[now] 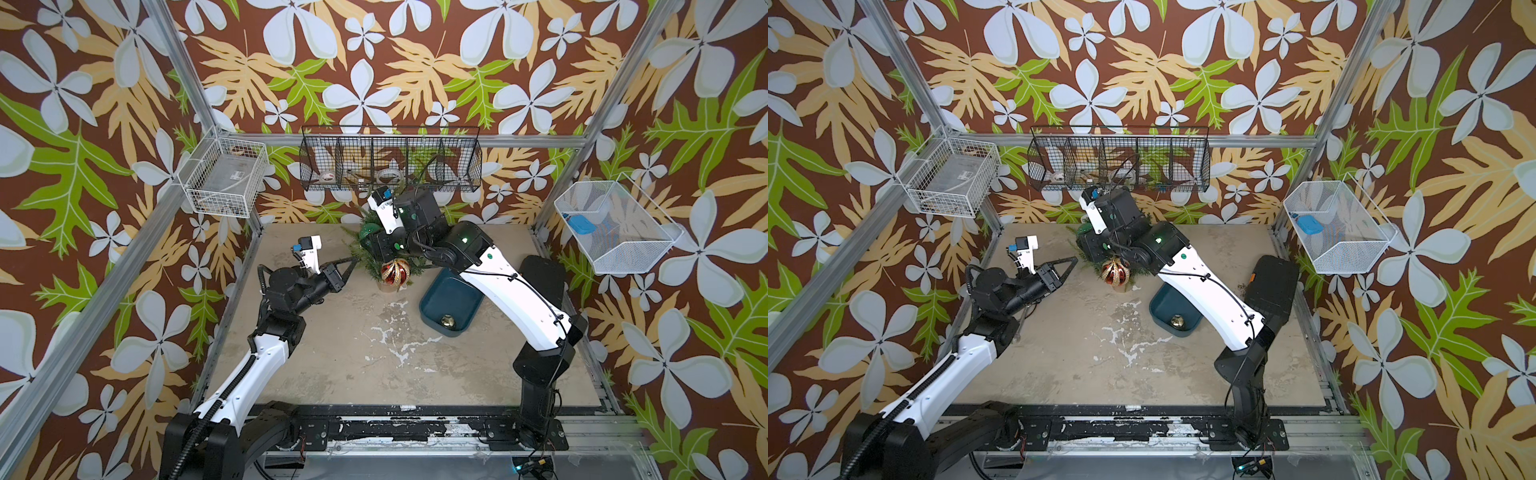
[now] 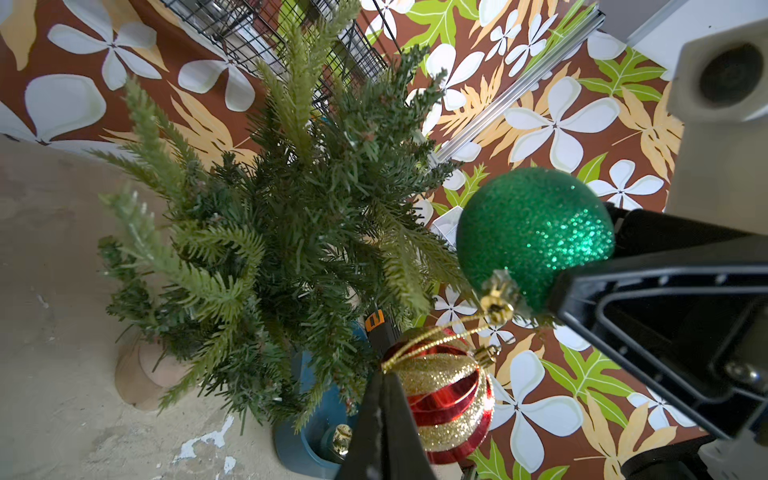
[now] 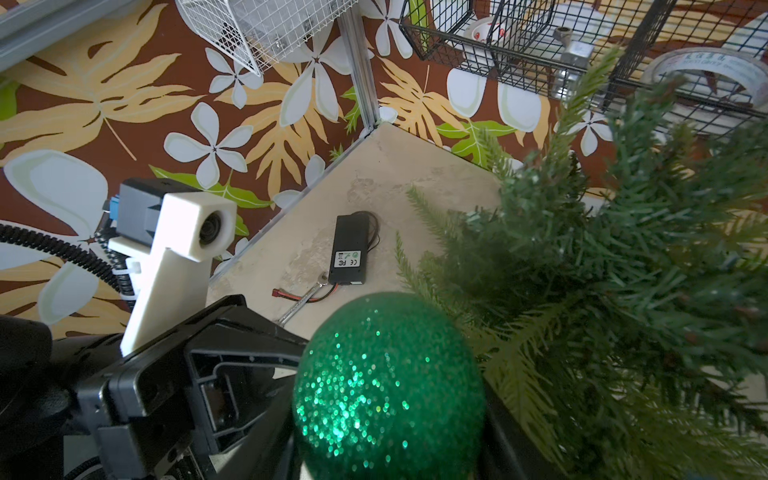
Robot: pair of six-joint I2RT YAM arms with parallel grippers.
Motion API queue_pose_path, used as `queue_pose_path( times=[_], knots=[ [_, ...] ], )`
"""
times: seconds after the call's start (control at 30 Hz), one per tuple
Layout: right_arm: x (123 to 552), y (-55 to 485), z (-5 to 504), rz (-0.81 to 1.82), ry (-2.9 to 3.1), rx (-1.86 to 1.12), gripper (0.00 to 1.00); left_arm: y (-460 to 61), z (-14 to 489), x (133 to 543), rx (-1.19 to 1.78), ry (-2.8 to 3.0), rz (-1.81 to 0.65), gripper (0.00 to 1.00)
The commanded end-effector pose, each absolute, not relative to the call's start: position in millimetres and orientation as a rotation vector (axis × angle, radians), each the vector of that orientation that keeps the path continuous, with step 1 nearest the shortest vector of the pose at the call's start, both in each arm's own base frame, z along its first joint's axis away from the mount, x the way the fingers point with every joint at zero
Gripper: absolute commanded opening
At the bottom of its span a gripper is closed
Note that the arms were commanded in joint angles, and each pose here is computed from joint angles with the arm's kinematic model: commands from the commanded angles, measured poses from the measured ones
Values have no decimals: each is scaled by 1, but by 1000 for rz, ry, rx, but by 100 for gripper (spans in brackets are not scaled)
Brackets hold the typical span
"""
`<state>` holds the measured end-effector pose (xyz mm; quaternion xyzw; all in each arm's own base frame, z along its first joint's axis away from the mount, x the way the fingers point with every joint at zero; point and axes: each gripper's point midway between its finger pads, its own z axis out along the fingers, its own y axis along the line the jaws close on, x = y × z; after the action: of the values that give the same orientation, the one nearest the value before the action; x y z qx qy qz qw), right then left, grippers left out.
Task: Decorate the small christmas tree with ornaments
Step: Hang an ornament on the christmas tree.
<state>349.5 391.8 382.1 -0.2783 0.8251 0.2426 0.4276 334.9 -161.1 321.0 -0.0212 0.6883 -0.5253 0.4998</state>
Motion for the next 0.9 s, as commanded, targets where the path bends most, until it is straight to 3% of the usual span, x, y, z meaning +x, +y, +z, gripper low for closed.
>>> queue_pose_path(
  times=[0.0, 0.87],
  knots=[
    [350, 399, 386, 640, 2042, -697, 56, -159, 333, 334, -31, 1620, -1279, 0],
    [363, 386, 383, 513, 2069, -653, 56, -174, 334, 347, 45, 1641, -1358, 0]
  ],
)
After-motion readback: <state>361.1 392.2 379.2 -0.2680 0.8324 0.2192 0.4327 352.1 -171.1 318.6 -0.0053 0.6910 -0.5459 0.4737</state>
